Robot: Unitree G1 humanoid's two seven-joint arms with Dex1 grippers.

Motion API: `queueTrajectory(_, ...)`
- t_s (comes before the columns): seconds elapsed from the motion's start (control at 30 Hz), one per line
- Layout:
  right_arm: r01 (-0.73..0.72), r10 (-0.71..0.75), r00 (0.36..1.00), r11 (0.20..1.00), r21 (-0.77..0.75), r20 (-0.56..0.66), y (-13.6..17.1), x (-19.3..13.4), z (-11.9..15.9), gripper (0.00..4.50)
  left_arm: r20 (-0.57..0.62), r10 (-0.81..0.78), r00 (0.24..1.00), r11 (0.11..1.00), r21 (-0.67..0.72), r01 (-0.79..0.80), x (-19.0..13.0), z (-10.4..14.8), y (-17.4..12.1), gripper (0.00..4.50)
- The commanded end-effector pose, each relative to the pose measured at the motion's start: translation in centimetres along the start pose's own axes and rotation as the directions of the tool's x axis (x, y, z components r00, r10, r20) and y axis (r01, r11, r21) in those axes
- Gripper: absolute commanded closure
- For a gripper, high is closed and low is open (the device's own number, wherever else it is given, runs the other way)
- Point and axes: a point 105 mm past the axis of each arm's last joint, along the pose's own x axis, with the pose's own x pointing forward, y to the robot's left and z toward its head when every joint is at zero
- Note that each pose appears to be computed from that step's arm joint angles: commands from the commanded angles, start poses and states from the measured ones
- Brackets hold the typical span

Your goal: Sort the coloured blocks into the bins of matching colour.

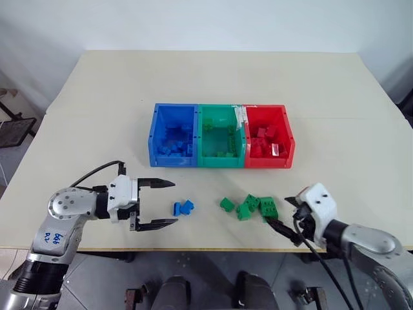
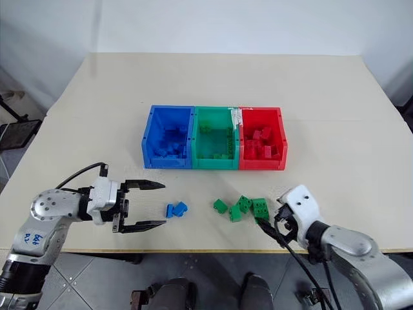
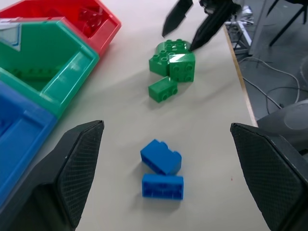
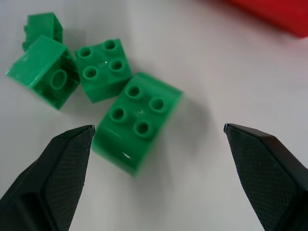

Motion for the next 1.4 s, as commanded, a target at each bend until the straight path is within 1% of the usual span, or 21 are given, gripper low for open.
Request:
queueTrajectory(0.03,-0.031,0.031,0.999,0.999,0.014,-0.006,1.2,0.5,0.2,0.94,0.016,0.019,1.000,0.999,0.047,-0.020,-0.6,1.3,0.0,0.00)
queueTrajectory(0.1,-0.059,0.060,0.998,0.998,0.014,-0.009,1.9,0.9,0.3,1.63,0.018,0.020,1.000,0.999,0.045,-0.021,-0.6,1.3,-0.2,0.00)
queueTrajectory(0.23,-0.034,0.035,0.999,0.999,0.005,-0.024,1.6,1.3,0.1,3.03,0.037,0.015,0.999,0.999,0.045,-0.017,-0.3,1.5,-0.4,0.00)
queueTrajectory(0.27,0.002,-0.002,1.000,1.000,0.002,-0.023,1.0,1.3,0.2,3.11,0.045,0.019,0.999,0.999,0.045,-0.021,-0.1,1.5,-0.4,0.00)
queueTrajectory(0.33,0.075,-0.075,0.997,0.997,0.004,-0.021,-0.1,1.0,0.2,3.11,0.057,0.032,0.998,0.998,0.045,-0.034,0.0,1.6,-0.3,0.00)
queueTrajectory(0.4,0.219,-0.219,0.975,0.976,-0.013,-0.030,-2.0,0.4,-0.1,3.11,0.076,0.080,0.994,0.996,0.036,-0.083,-0.1,1.6,0.1,0.00)
queueTrajectory(0.47,0.278,-0.278,0.960,0.960,-0.025,-0.003,-3.0,-0.2,0.2,3.11,0.094,0.146,0.985,0.989,0.010,-0.147,-0.4,1.4,0.7,0.00)
queueTrajectory(0.53,0.261,-0.258,0.963,0.965,-0.035,0.076,-3.1,-0.3,1.7,3.11,0.093,0.189,0.978,0.982,0.000,-0.190,-0.8,1.1,1.0,0.00)
queueTrajectory(0.6,0.175,-0.155,0.965,0.981,-0.082,0.211,-2.4,-0.1,4.6,3.11,0.088,0.238,0.967,0.971,-0.013,-0.237,-1.3,0.8,1.2,0.00)
queueTrajectory(0.67,0.100,-0.055,0.954,0.985,-0.139,0.296,-1.6,0.1,6.8,3.11,0.087,0.281,0.956,0.960,-0.030,-0.280,-1.8,0.6,1.2,0.00)
queueTrajectory(0.73,0.065,-0.003,0.944,0.982,-0.178,0.331,-1.4,0.7,8.2,3.11,0.086,0.318,0.944,0.948,-0.045,-0.315,-2.2,0.5,1.3,0.00)
queueTrajectory(0.77,0.092,-0.013,0.936,0.973,-0.210,0.351,-1.8,1.4,9.2,3.11,0.087,0.342,0.936,0.939,-0.052,-0.339,-2.5,0.5,1.4,0.00)
queueTrajectory(0.87,0.109,0.000,0.906,0.967,-0.232,0.423,-1.9,4.0,13.2,3.11,0.082,0.429,0.900,0.902,-0.092,-0.422,-4.0,0.3,1.6,0.00)
queueTrajectory(0.93,0.107,0.003,0.906,0.966,-0.236,0.423,-1.8,6.3,15.3,3.11,0.045,0.467,0.883,0.883,-0.083,-0.462,-5.0,-0.1,1.0,0.00)
queueTrajectory(1.03,0.104,0.014,0.908,0.961,-0.257,0.420,-1.6,8.3,16.9,3.11,0.021,0.494,0.869,0.868,-0.075,-0.491,-5.6,-0.3,0.7,0.00)
queueTrajectory(1.13,0.057,0.078,0.896,0.956,-0.289,0.436,-0.5,9.3,18.2,2.06,0.015,0.528,0.849,0.848,-0.064,-0.526,-6.2,-0.1,0.8,0.00)
queueTrajectory(1.23,0.028,0.108,0.896,0.955,-0.296,0.431,-0.4,9.5,18.2,1.06,0.009,0.514,0.858,0.856,-0.064,-0.513,-6.1,0.0,0.5,0.00)
queueTrajectory(1.33,0.013,0.135,0.887,0.948,-0.317,0.441,-0.5,8.8,17.8,0.05,0.012,0.510,0.860,0.859,-0.074,-0.507,-6.0,0.1,0.7,0.00)
queueTrajectory(1.37,0.013,0.142,0.881,0.946,-0.324,0.451,-0.6,8.4,17.6,0.02,0.014,0.506,0.862,0.861,-0.073,-0.504,-6.0,0.2,0.8,0.00)
queueTrajectory(1.4,0.011,0.166,0.856,0.941,-0.339,0.489,-0.6,7.4,17.7,0.02,0.017,0.491,0.871,0.869,-0.077,-0.489,-5.7,0.3,1.0,0.00)
